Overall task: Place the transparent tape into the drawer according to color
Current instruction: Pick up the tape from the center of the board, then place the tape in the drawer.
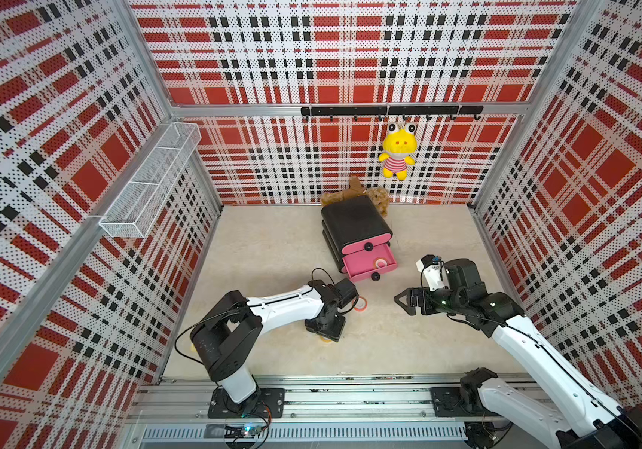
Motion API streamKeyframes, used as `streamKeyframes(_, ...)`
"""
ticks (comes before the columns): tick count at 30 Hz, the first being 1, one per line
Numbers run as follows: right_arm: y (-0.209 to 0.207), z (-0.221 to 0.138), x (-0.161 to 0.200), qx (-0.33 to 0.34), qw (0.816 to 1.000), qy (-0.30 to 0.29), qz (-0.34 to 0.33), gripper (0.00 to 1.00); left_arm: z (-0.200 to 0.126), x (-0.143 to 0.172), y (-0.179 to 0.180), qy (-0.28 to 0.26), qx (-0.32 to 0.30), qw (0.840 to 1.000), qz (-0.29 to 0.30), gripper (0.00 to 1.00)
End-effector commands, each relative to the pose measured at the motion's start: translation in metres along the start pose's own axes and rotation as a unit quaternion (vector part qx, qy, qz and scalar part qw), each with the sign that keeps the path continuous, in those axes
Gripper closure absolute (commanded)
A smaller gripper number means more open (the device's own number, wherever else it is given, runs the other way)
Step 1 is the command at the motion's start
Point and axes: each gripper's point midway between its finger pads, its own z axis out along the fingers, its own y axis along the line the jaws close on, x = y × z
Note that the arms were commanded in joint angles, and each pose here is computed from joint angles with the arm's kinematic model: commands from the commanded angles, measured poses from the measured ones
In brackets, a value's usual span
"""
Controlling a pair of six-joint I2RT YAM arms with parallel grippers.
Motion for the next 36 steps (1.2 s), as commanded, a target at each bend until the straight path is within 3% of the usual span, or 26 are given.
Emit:
streamKeyframes(1,0.0,-0.004,-0.002,-0.002,1.0,-0.008,0.003,0.0,-0.017,-0.008,0.001,-0.019,0.001,1.0,0.004,0.51)
streamKeyframes(13,-0.007,-0.004,-0.003,0.01,1.0,-0.012,0.019,0.0,-0.056,-0.032,0.005,-0.055,-0.004,0.998,-0.001,0.51)
streamKeyframes(36,-0.019,-0.007,-0.006,0.015,0.999,-0.03,0.038,0.0,-0.133,-0.122,-0.004,-0.161,-0.001,0.987,-0.013,0.51)
